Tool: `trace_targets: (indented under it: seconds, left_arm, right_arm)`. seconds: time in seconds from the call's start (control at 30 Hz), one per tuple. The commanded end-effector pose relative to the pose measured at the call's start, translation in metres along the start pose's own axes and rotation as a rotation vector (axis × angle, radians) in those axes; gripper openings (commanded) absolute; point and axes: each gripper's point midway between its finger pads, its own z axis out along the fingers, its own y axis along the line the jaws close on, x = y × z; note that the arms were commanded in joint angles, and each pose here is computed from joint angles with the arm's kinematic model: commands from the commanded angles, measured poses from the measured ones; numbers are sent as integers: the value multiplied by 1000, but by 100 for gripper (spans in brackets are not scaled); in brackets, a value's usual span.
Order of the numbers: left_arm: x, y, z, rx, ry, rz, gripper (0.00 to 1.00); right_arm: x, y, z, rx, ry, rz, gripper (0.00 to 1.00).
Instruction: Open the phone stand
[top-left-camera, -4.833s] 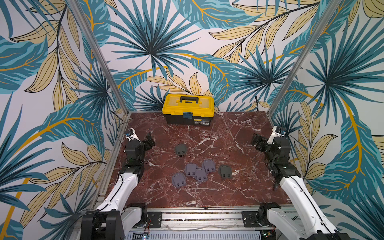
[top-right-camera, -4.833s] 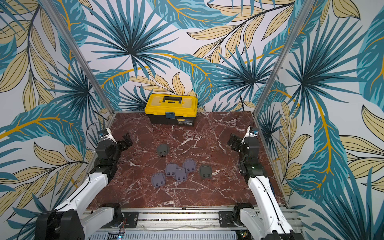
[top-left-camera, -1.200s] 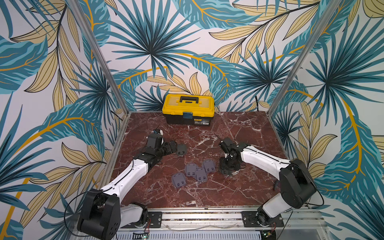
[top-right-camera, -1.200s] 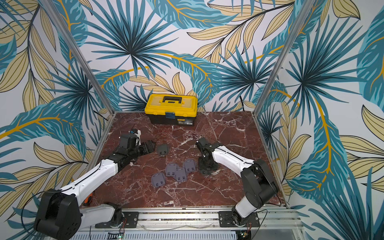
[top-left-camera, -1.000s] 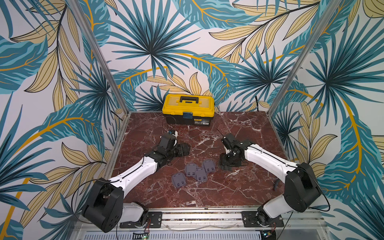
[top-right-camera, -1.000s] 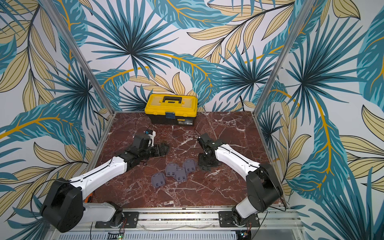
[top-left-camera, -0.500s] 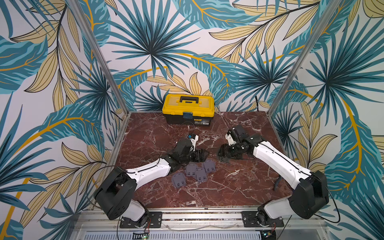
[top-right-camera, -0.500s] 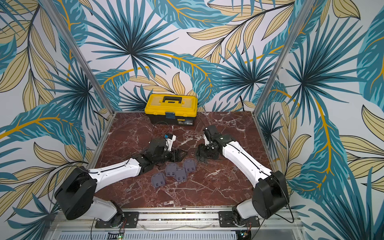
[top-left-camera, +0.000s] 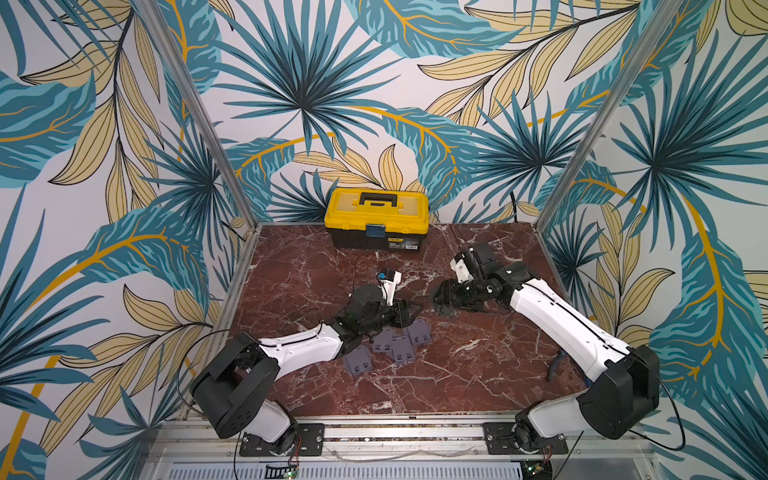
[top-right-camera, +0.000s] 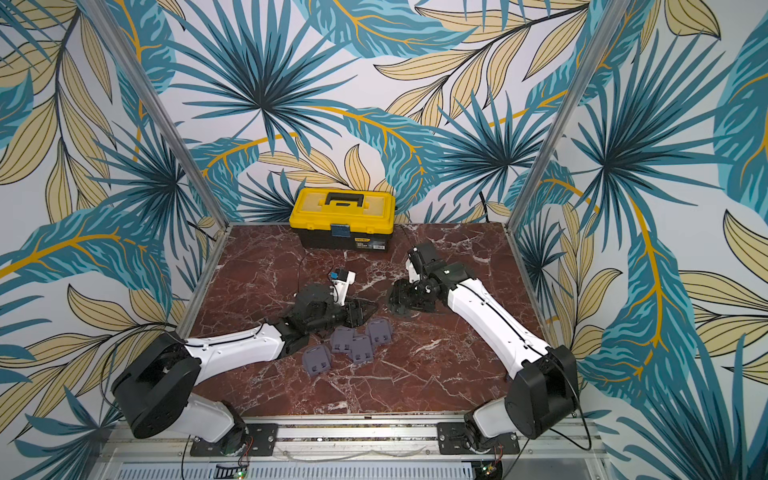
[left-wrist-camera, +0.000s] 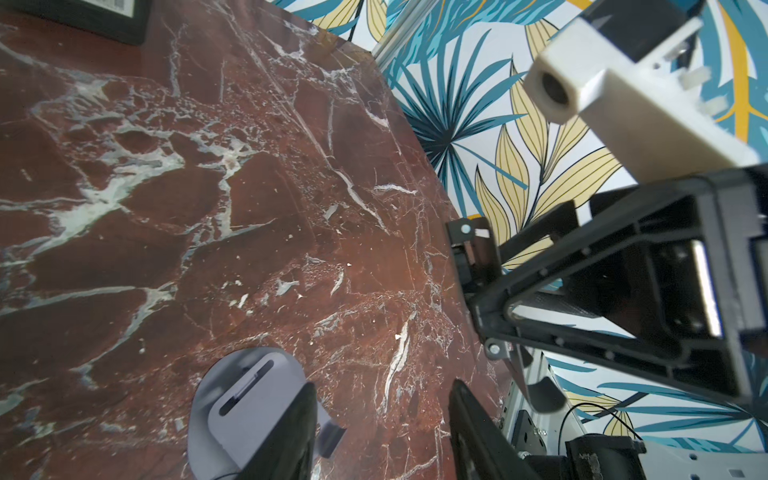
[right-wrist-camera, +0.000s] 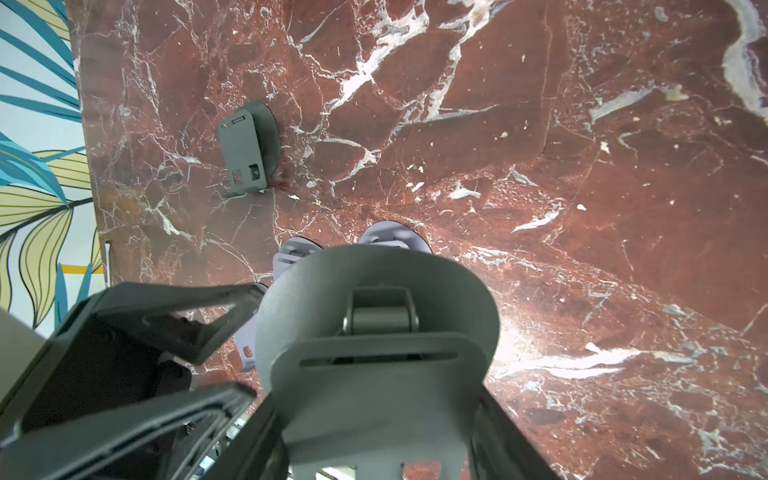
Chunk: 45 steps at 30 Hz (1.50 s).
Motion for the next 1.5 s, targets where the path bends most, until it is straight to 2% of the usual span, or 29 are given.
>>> trace_targets:
  seconds: [0.0, 0.27, 0.93, 1.3, 1.47]
  left_arm:
    - [-3, -17, 1, 57, -29, 30, 50]
    - [5, -24, 8, 69, -19, 35, 48]
    - [-14, -36, 20, 96, -55, 70, 42]
    - [-22, -38, 32, 100, -70, 79, 29]
    - [-24, -38, 34, 102, -75, 86, 13]
  right_arm:
    - [-13, 11, -11, -41, -46, 6, 33]
    - [-19, 18, -15, -65, -66, 9, 33]
    - [-13, 25, -16, -112, -46, 17, 33]
    - [-10, 29, -9, -152, -29, 38, 31]
    - [-5, 27, -6, -153, -15, 46, 30]
